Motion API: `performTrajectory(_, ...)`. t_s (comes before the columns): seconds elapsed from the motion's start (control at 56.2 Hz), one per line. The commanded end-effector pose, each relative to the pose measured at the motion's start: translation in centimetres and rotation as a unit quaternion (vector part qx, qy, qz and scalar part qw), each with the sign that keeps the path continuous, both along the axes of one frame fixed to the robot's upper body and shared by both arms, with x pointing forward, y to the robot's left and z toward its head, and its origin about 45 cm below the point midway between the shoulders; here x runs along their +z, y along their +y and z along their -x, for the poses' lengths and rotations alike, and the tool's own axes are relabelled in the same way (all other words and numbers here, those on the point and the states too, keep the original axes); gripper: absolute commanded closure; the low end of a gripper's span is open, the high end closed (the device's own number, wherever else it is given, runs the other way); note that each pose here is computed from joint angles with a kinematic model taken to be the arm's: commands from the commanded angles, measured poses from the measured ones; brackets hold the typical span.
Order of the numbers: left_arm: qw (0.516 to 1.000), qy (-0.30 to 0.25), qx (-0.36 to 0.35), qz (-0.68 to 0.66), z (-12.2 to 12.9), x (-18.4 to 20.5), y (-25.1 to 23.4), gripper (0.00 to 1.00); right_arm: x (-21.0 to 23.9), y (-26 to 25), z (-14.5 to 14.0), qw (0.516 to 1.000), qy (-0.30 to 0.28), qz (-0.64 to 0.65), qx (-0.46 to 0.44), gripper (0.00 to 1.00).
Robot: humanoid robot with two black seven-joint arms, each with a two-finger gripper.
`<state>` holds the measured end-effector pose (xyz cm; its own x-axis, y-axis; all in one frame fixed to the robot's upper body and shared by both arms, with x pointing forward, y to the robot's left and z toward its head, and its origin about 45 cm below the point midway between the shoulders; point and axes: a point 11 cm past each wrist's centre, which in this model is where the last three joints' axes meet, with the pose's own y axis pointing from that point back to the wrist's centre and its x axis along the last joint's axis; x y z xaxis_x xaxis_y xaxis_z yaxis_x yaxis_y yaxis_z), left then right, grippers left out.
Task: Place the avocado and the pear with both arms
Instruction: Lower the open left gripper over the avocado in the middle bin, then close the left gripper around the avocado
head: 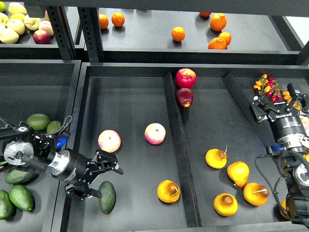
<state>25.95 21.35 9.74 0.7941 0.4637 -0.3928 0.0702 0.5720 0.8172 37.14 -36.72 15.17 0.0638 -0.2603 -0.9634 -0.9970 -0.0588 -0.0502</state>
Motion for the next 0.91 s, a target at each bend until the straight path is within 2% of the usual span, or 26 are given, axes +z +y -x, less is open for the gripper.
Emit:
performTrajectory(0.0, 1.000, 0.005, -0.019, -0.010, 0.7, -0.8, -0.4, 0.00, 0.1, 0.0, 0.0, 1.000, -0.002, -0.002, -0.001, 0.00)
performTrajectory(0.569, 0.997, -0.012, -0.024, -0.066, -0.9, -3.8, 0.0, 0.00, 0.0, 0.1, 0.2, 1.000, -0.002, -0.003, -0.001, 0.00)
performTrajectory(0.89, 0.994, -0.018, -0.023, -0.101, -1.3, -4.8, 1.8, 0.00, 0.0, 0.2, 0.3, 1.000, -0.005, -0.004, -0.001, 0.00)
